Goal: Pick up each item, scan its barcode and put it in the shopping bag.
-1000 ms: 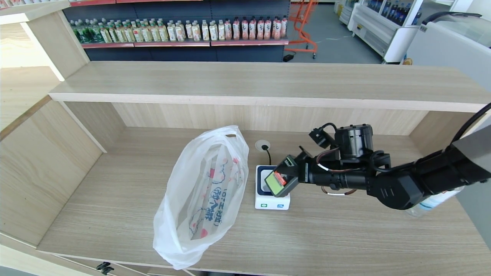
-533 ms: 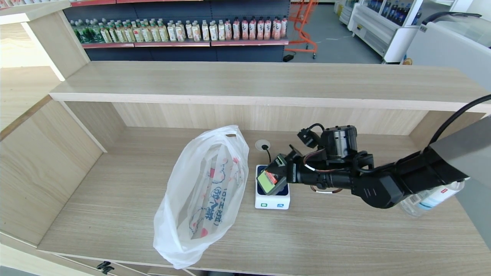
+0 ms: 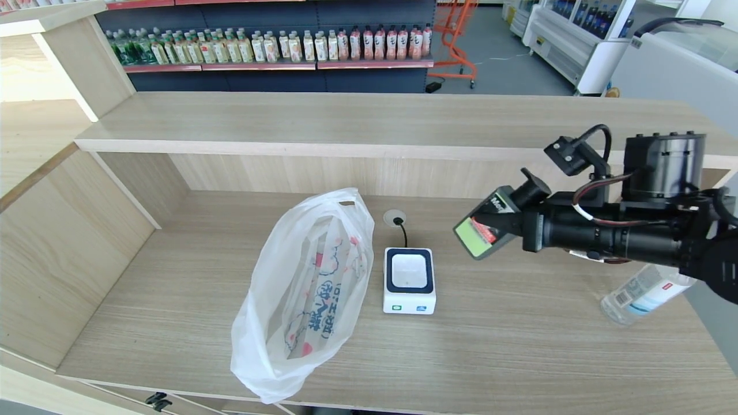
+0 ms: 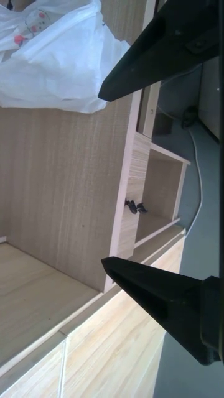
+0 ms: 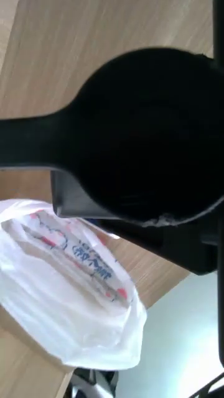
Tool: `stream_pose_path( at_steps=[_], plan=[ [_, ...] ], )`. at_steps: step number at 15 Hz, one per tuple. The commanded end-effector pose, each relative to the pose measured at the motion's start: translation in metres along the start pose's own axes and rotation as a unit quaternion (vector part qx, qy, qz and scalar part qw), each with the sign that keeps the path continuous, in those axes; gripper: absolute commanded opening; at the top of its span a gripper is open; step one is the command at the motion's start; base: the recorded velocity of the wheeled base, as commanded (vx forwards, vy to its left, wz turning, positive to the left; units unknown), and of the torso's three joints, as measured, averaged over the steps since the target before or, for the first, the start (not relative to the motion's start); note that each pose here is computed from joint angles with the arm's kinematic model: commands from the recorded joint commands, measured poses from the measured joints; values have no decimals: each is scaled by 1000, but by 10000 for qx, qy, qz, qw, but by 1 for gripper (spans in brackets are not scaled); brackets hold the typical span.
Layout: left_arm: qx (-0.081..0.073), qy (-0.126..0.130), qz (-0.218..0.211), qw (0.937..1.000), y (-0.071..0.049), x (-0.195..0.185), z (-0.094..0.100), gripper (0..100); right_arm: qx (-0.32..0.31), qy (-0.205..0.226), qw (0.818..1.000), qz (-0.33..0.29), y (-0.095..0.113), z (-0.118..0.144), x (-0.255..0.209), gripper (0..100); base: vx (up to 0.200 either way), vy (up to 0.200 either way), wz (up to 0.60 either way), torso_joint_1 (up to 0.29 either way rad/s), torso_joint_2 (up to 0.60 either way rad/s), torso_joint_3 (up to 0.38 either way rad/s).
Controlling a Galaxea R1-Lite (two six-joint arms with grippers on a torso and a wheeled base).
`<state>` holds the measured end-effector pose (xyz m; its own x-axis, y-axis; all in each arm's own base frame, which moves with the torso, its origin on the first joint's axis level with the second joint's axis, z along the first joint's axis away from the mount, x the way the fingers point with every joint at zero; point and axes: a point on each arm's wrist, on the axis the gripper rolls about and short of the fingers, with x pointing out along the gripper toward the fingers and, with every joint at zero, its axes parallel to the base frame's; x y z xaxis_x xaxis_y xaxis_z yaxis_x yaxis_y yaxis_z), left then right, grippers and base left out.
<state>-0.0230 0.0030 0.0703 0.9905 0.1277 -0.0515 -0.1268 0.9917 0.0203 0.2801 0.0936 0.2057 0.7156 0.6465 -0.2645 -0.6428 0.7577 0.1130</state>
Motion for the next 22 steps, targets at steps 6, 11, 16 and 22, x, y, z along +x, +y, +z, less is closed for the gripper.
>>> stream_pose_path(
  at_steps=[6,11,16,22],
  plan=[
    [9,1,4,10000,0,0,0,100,-592,-105,9975,-369,6,-34,-86,0,0,0,0,0,0,0],
    [-30,1,4,10000,0,0,0,100,633,-296,9970,323,26,-22,-85,0,0,120,0,0,1,1],
    [-37,1,4,10000,0,0,0,100,746,130,9950,650,32,-32,-58,0,0,200,0,2,1,0],
    [-14,1,4,10000,0,0,0,100,1436,700,9854,598,37,-48,-18,0,0,33,0,0,1,0]
  ],
)
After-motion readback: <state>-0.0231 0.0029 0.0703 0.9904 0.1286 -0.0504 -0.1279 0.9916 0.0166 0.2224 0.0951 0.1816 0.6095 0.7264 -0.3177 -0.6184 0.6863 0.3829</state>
